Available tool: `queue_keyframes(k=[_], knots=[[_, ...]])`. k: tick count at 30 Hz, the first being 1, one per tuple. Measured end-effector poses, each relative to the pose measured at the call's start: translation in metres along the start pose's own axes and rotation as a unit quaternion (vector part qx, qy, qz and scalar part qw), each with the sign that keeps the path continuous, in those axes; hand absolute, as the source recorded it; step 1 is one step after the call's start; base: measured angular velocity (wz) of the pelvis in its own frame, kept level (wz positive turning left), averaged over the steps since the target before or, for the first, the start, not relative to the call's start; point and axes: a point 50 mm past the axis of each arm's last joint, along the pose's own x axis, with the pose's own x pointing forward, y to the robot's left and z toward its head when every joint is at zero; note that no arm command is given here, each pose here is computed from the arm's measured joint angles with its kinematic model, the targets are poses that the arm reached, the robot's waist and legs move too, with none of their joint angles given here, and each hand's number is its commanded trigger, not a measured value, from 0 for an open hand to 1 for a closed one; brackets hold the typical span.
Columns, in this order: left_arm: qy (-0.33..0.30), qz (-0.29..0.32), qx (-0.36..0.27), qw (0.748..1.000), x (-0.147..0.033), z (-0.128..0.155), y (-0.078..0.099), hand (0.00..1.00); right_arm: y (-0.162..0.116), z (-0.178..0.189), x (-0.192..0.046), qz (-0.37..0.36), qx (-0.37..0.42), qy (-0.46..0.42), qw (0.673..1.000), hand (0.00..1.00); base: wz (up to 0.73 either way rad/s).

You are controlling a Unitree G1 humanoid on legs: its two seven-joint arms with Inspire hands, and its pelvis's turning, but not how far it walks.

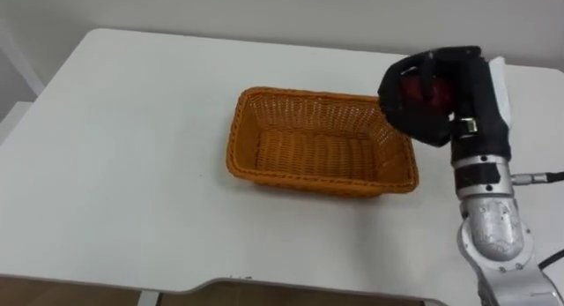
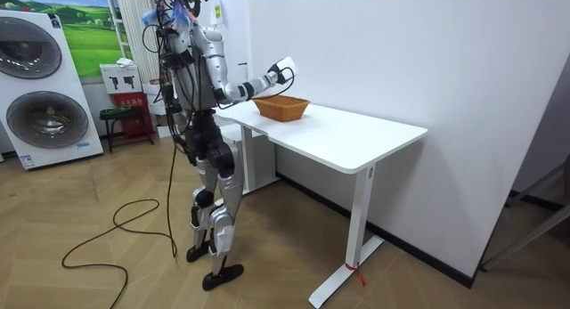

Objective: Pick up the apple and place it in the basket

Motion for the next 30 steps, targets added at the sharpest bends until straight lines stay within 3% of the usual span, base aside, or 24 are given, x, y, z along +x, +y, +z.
queue_keyframes(k=[2,3,4,5,6,30], knots=[[-0.005,-0.006,0.013,1.000,0.000,0.002,-0.003,0.00,0.014,0.007,-0.002,0.040,0.008,-0.014,0.999,0.77,0.06],[-0.006,-0.007,0.016,1.000,0.000,0.003,-0.004,0.00,0.017,0.008,-0.003,0.048,0.010,-0.015,0.999,0.60,0.00],[-0.008,-0.009,0.019,1.000,0.000,0.004,-0.004,0.00,0.022,0.008,-0.004,0.063,0.013,-0.015,0.998,0.36,0.00],[-0.010,-0.010,0.022,1.000,0.000,0.006,-0.005,0.00,0.024,0.008,-0.005,0.075,0.014,-0.014,0.997,0.26,0.00],[-0.011,-0.010,0.023,1.000,0.000,0.006,-0.005,0.00,0.025,0.008,-0.005,0.079,0.014,-0.012,0.997,0.03,0.00],[-0.019,-0.005,0.027,0.999,0.002,0.012,-0.003,0.00,0.042,0.011,-0.010,0.136,0.008,-0.017,0.990,0.00,0.00]])
